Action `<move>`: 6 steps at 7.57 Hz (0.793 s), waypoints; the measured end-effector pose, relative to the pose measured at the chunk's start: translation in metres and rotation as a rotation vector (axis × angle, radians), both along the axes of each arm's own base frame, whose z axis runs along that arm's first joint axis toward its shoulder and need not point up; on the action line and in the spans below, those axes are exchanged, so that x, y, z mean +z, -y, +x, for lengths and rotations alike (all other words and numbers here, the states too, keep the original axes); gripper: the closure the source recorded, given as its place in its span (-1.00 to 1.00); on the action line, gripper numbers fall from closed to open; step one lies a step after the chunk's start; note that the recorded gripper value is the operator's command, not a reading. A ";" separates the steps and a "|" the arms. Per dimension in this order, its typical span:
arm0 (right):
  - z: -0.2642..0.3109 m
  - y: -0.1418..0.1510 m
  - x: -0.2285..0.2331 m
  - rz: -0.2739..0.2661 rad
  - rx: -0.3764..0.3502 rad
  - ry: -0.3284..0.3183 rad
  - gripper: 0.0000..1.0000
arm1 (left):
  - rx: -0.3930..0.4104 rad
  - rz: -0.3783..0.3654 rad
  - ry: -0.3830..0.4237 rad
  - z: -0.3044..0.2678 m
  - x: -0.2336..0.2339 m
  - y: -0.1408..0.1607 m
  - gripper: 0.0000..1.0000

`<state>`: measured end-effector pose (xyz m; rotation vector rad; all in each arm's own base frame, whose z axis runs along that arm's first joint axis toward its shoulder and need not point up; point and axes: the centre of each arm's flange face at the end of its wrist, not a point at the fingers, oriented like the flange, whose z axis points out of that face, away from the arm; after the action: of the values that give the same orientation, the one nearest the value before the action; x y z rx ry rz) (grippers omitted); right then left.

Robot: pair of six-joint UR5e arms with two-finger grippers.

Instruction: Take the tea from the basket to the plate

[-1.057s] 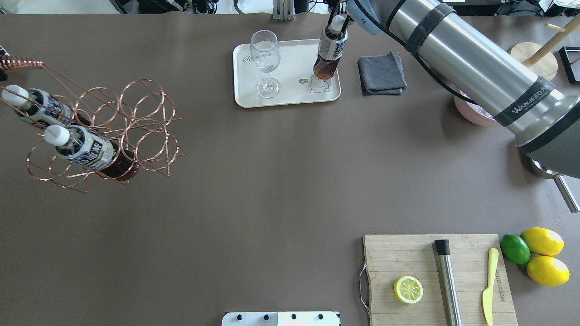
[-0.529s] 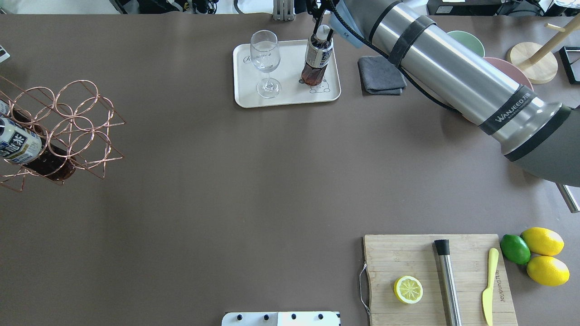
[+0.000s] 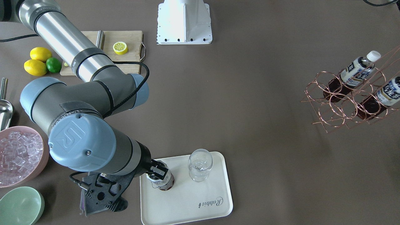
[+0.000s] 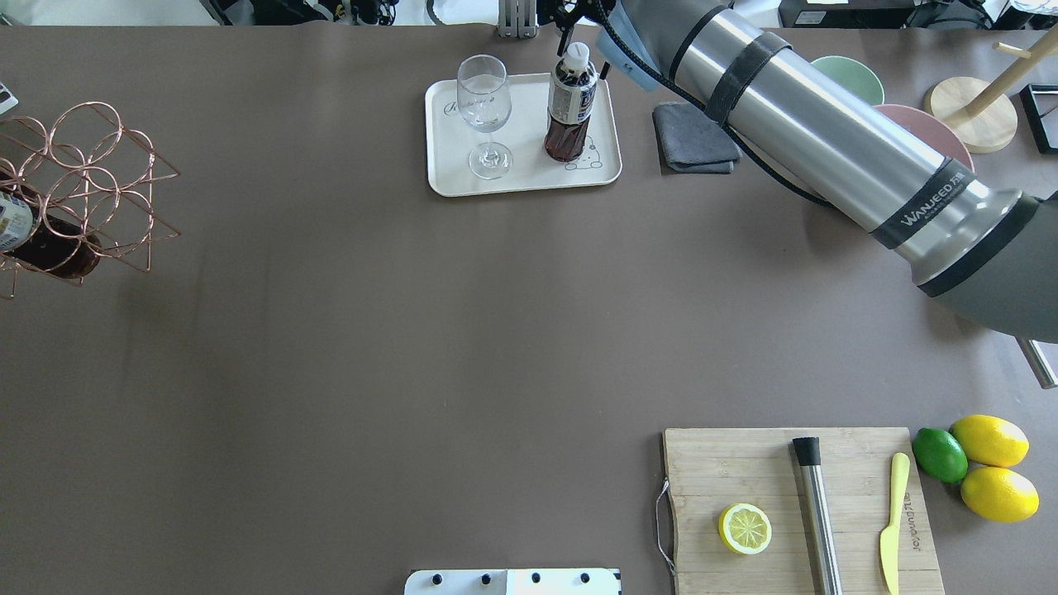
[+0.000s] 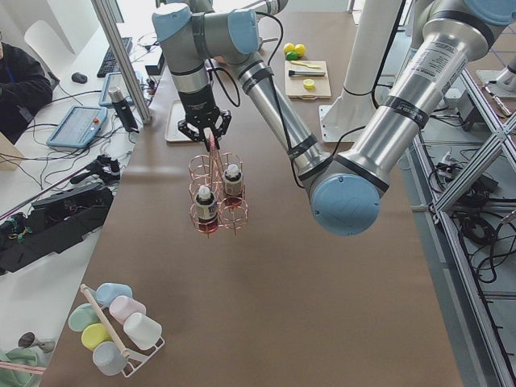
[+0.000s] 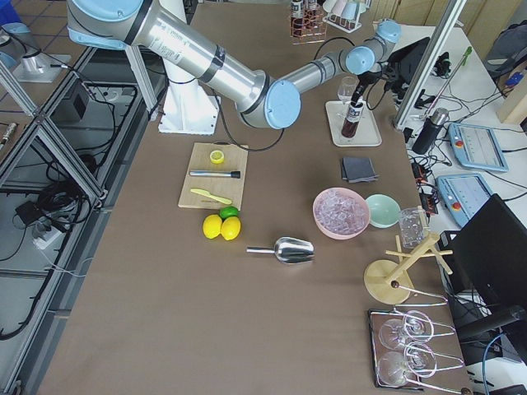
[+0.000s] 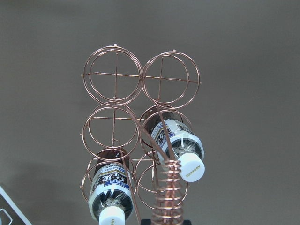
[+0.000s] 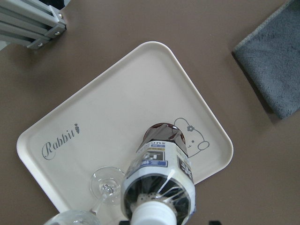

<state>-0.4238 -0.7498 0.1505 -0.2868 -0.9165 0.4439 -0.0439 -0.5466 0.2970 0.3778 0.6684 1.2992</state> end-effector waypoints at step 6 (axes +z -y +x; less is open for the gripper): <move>0.086 -0.098 -0.013 0.069 -0.038 0.043 -1.00 | -0.045 0.044 0.008 -0.032 0.089 0.084 1.00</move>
<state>-0.3375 -0.6518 0.1371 -0.2513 -0.9645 0.3714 -0.0763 -0.6309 0.3858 0.4214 0.6226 1.2731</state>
